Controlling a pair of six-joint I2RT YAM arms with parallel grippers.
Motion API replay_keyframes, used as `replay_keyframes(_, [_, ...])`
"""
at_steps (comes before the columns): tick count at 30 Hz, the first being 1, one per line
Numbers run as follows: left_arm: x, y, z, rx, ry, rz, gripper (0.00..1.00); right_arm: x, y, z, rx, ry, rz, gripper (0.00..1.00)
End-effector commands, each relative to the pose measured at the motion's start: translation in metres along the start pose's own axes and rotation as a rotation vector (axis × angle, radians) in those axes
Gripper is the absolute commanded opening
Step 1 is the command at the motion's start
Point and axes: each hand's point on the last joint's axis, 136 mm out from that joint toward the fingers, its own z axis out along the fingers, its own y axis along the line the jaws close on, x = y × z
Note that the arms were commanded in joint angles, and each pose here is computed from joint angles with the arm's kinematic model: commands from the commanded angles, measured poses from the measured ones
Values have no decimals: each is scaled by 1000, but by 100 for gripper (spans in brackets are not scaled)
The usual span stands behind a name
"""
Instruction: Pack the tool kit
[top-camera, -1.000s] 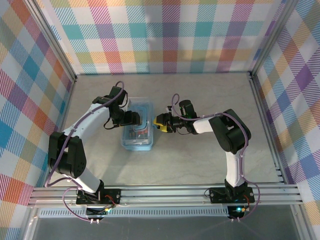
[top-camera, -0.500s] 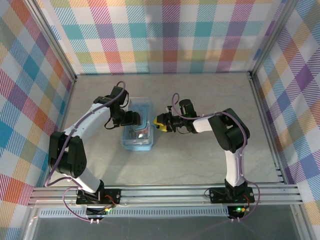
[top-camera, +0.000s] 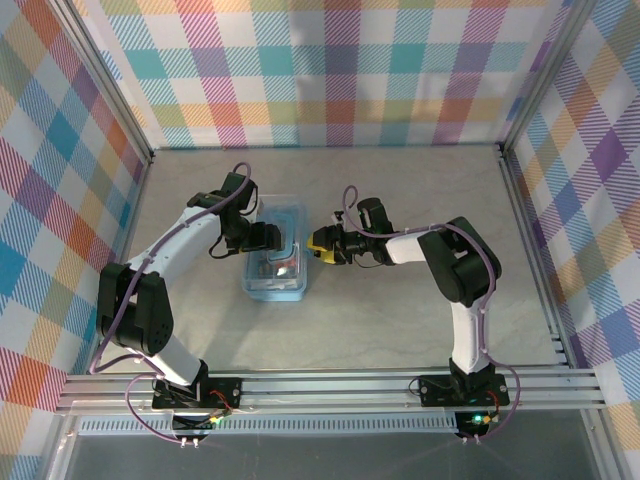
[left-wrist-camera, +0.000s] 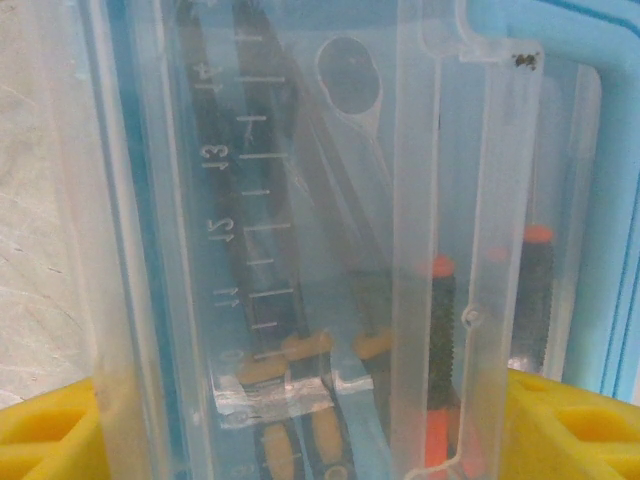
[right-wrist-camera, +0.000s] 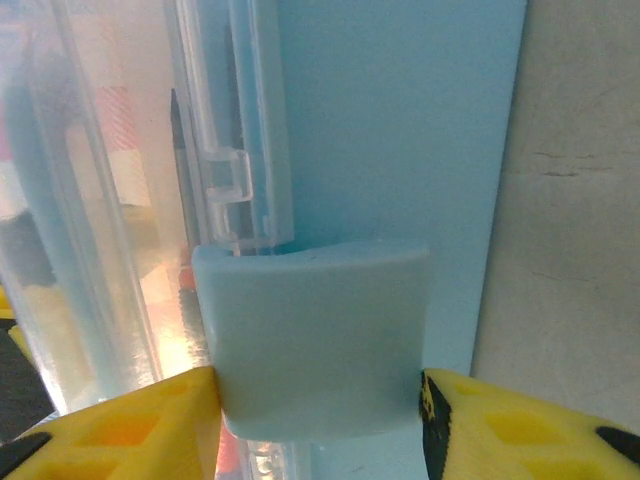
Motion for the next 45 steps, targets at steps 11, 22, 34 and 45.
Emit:
replay_keyframes(11, [89,42,49,-175,371,-29,69,-1,-11,-12,86,-23,23,58])
replay_keyframes(22, [89,38,51,-148,363,-34,69,-6,-23,-26,104,-47,73,30])
replay_keyframes(34, [91,29,57,-130,369,-25,69,-1,-10,25,122,37,49,20])
replay_keyframes(45, [85,-30,88,-78,347,33,69,-6,0,21,143,17,37,20])
